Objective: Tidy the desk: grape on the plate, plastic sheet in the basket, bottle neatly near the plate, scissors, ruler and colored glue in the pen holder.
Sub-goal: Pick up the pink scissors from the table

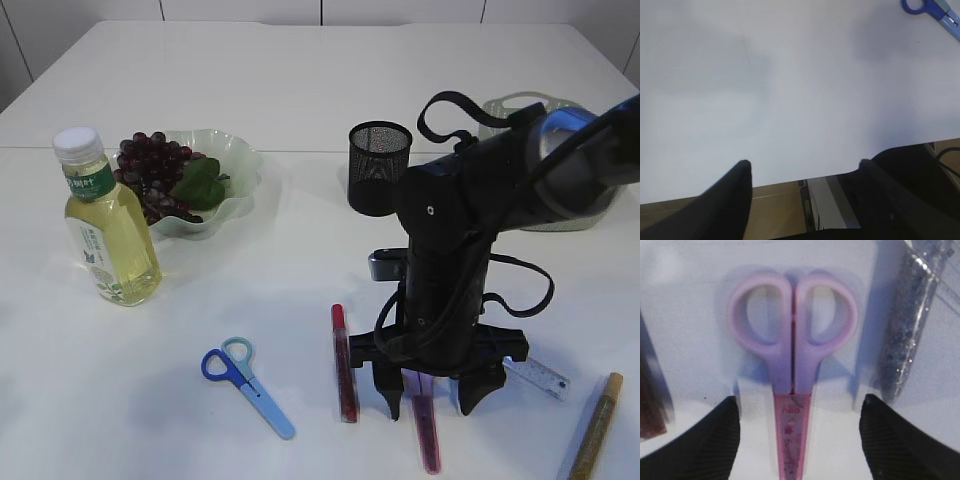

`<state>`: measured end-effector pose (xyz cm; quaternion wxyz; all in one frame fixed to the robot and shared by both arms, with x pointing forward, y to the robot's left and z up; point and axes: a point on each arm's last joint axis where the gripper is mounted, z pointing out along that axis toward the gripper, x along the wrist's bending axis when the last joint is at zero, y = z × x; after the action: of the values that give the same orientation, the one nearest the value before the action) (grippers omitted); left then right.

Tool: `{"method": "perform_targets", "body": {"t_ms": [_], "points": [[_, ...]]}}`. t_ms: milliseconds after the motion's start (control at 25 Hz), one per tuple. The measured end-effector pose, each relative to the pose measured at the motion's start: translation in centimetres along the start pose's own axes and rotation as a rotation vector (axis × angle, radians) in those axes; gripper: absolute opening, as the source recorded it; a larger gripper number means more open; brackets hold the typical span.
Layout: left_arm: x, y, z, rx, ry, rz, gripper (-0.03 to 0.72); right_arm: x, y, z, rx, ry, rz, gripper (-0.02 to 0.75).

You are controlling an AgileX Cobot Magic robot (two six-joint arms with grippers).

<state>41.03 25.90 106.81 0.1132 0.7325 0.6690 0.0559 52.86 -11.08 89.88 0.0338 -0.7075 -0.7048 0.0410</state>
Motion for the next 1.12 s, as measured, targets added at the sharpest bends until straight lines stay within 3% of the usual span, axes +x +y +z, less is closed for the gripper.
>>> {"method": "perform_targets", "body": {"t_ms": [1120], "points": [[0.00, 0.00, 0.00, 0.000, 0.000, 0.000, 0.477, 0.11, 0.07, 0.41, 0.011, 0.002, 0.004, 0.575]]}}
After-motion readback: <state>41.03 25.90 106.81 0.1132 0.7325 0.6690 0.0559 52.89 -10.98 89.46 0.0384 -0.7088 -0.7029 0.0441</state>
